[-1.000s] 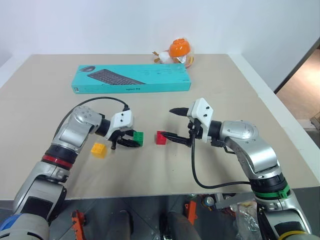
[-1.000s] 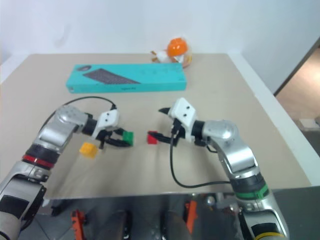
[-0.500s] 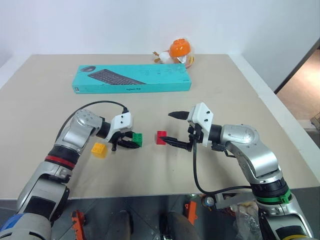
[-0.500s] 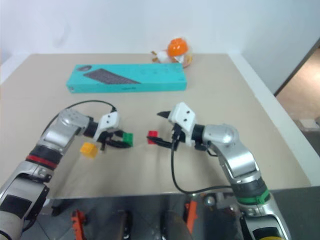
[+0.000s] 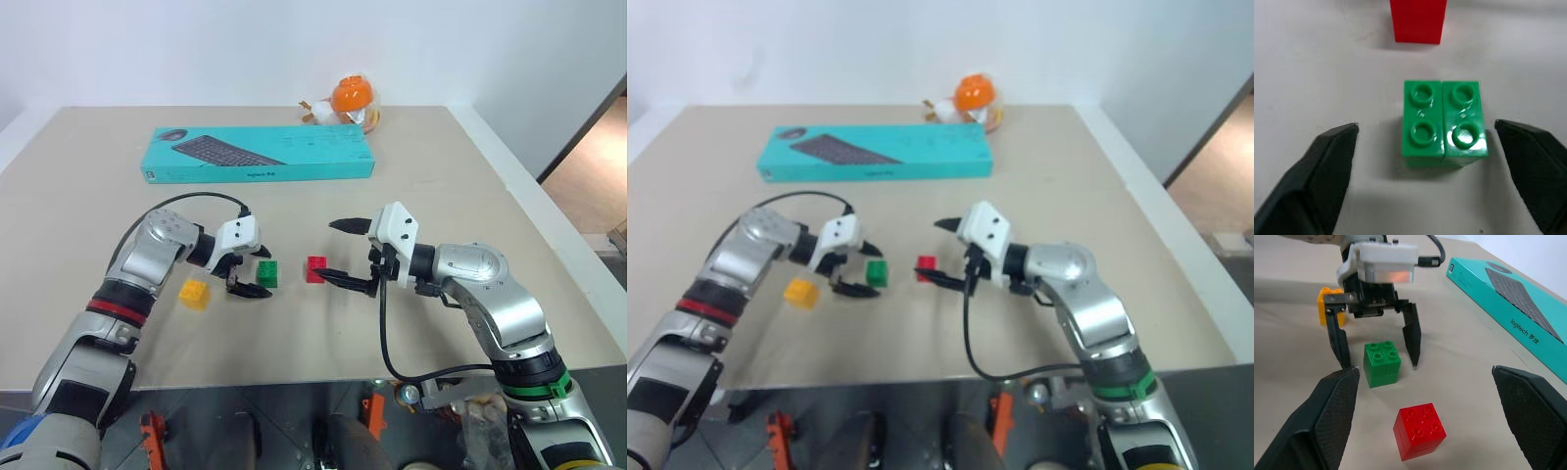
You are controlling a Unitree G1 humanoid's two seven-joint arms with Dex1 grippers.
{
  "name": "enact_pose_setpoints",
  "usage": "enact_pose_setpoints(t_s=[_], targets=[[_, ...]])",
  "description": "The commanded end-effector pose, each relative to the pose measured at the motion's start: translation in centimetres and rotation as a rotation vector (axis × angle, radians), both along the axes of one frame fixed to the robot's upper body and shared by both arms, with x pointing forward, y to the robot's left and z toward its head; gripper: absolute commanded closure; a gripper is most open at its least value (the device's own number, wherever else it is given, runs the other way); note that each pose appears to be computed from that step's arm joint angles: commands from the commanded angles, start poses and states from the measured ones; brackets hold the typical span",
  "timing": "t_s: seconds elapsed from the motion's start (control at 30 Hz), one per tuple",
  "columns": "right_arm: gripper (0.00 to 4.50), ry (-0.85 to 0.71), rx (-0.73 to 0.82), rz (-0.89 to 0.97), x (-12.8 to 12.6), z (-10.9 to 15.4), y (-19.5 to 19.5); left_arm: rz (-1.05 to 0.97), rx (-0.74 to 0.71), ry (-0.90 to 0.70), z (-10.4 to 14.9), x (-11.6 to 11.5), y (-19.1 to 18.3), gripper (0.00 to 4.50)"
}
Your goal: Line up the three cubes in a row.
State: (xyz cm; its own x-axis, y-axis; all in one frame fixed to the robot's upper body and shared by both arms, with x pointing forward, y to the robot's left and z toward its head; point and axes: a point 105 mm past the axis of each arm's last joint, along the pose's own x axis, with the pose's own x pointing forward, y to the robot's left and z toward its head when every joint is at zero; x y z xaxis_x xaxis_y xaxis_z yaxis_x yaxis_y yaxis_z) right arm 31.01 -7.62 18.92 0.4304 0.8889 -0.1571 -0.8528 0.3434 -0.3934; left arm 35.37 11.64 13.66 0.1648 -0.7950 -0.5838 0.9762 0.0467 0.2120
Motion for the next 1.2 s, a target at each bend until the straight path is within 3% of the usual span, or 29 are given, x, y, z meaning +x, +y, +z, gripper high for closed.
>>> enact_pose_setpoints(t_s=[0.03,0.3,0.43,0.67,0.87,1.2], targets=[[0.00,-0.028,0.002,0.021,-0.1,0.8,0.0,0.024,-0.086,-0.061,4.8,-0.5,0.9,0.06],[0.00,-0.019,-0.013,0.042,0.1,0.7,-0.2,0.244,-0.272,-0.080,9.0,-2.1,3.8,0.06],[0.00,-0.001,-0.025,0.054,0.1,0.3,-0.7,0.520,-0.510,-0.263,10.5,-3.7,5.8,0.06],[0.00,0.024,-0.048,0.100,0.3,-0.3,-0.6,0.958,-0.692,-0.432,7.9,-7.9,8.8,0.06],[0.00,0.027,-0.065,0.135,0.6,-0.3,-0.1,1.199,-0.649,-0.417,3.2,-10.7,9.8,0.06],[0.00,0.032,-0.082,0.123,0.5,-0.3,-0.4,1.271,-0.650,-0.281,-1.6,-10.4,9.1,0.06]])
